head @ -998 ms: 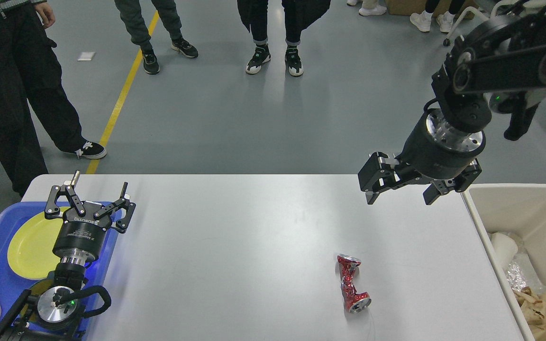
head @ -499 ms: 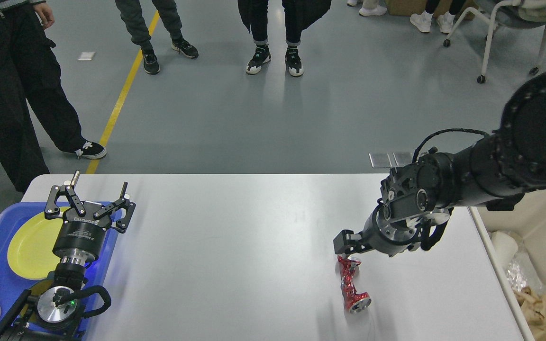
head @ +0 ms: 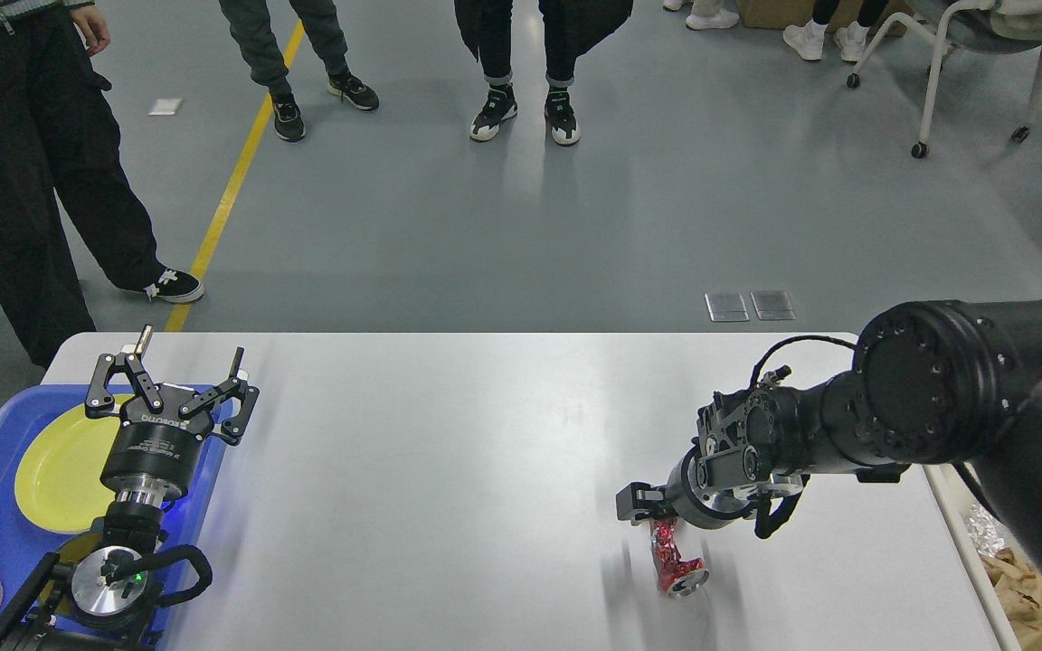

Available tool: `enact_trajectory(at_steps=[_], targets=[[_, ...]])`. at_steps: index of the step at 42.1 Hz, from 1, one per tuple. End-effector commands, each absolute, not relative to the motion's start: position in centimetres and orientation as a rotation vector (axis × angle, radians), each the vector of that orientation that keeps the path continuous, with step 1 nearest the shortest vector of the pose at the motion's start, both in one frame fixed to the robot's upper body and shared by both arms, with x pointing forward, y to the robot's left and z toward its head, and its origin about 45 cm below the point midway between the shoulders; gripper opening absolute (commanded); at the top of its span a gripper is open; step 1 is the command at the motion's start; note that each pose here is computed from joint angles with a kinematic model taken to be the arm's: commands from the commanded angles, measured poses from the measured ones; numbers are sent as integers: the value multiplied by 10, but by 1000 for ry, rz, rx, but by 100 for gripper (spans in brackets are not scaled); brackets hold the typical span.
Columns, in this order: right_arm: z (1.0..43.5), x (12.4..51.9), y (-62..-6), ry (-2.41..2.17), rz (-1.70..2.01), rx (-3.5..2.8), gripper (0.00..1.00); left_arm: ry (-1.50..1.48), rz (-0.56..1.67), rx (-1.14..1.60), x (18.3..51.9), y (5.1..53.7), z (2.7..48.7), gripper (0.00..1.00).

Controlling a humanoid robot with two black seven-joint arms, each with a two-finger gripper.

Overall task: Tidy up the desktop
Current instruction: 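Lower the right gripper and grasp the crushed red can, then lift the red can and carry it over the white bin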

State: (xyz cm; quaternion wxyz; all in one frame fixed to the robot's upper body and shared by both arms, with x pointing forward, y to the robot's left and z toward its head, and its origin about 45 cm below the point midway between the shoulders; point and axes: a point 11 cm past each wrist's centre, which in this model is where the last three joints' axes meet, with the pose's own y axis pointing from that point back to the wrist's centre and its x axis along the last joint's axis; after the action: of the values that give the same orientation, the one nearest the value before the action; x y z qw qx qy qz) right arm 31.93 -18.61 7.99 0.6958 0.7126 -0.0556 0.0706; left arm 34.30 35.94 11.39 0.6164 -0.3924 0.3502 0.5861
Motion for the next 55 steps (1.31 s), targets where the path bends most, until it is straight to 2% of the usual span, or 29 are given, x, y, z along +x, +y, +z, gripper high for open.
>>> enact_trajectory(at_steps=[1, 11, 23, 30, 46, 55], targets=[[71, 321, -188, -150, 161, 1592, 100, 806, 1350, -904, 343, 359, 114, 96], [59, 322, -191, -194, 154, 1598, 97, 806, 1350, -904, 343, 359, 114, 96], [50, 320, -197, -210, 133, 1593, 85, 806, 1350, -904, 343, 359, 114, 96], [49, 319, -197, -213, 126, 1597, 64, 805, 1349, -905, 343, 359, 114, 96], [51, 319, -192, -261, 72, 1617, 0, 806, 1350, -904, 343, 359, 114, 96], [54, 321, -192, -264, 74, 1616, 0, 806, 1350, -905, 343, 360, 114, 96]])
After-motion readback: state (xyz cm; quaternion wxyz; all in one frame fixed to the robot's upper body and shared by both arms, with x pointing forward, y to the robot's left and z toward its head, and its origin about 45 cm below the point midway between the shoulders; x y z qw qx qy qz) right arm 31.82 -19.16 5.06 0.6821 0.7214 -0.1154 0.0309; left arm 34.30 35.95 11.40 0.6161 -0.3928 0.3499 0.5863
